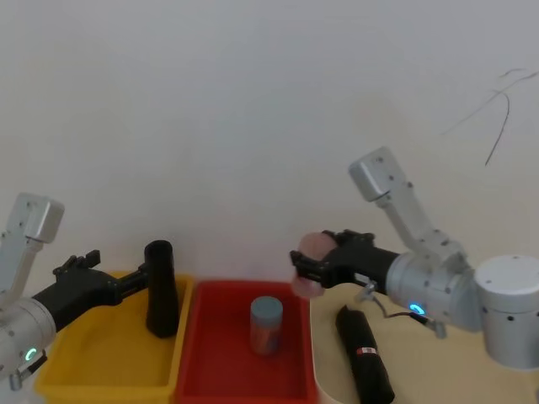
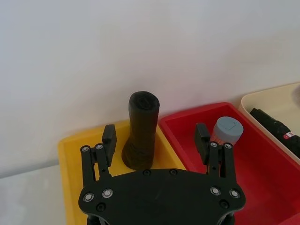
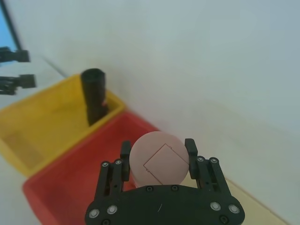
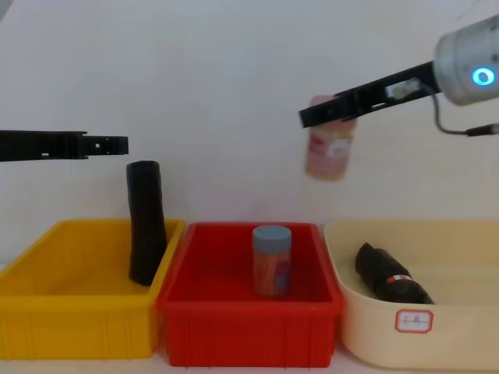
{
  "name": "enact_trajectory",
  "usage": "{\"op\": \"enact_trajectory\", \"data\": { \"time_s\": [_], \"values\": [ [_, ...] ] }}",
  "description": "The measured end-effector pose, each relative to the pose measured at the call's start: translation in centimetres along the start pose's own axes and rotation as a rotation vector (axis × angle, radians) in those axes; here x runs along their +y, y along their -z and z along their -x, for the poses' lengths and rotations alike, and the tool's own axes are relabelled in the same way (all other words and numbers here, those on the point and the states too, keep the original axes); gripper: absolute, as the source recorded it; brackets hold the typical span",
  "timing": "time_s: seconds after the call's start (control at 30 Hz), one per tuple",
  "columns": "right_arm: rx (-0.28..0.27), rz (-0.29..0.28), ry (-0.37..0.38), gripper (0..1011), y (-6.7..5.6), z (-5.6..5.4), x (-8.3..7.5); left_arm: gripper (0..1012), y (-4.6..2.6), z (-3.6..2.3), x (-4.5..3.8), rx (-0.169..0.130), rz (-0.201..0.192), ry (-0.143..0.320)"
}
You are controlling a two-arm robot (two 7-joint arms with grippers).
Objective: Pick up the garbage bag with the one hand and transfer it to the other hand.
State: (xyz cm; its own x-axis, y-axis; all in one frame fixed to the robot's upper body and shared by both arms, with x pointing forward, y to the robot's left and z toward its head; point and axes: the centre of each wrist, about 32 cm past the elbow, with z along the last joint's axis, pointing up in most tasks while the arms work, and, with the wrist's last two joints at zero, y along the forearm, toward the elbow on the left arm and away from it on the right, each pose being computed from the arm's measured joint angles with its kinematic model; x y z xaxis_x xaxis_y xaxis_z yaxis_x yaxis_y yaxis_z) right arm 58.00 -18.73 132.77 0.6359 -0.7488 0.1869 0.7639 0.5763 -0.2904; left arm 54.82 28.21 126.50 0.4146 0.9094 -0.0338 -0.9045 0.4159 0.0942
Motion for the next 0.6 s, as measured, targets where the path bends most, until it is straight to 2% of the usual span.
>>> {"op": "enact_trajectory", "data": {
  "time_s": [0.23,0.37,0.6],
  "values": [
    [-0.028,0.036,0.090,666,1.1,-1.1,-1.8,1000,0.00,0.00,0.00,0.000,0.000,0.000],
    [-0.033,0.067,0.138,666,2.3,-1.6,-2.4,1000,0.00,0.00,0.00,0.000,0.000,0.000],
    [-0.009,0.118,0.199,666,4.6,-2.5,-2.8,1000,0.00,0.00,0.00,0.000,0.000,0.000]
  ]
}}
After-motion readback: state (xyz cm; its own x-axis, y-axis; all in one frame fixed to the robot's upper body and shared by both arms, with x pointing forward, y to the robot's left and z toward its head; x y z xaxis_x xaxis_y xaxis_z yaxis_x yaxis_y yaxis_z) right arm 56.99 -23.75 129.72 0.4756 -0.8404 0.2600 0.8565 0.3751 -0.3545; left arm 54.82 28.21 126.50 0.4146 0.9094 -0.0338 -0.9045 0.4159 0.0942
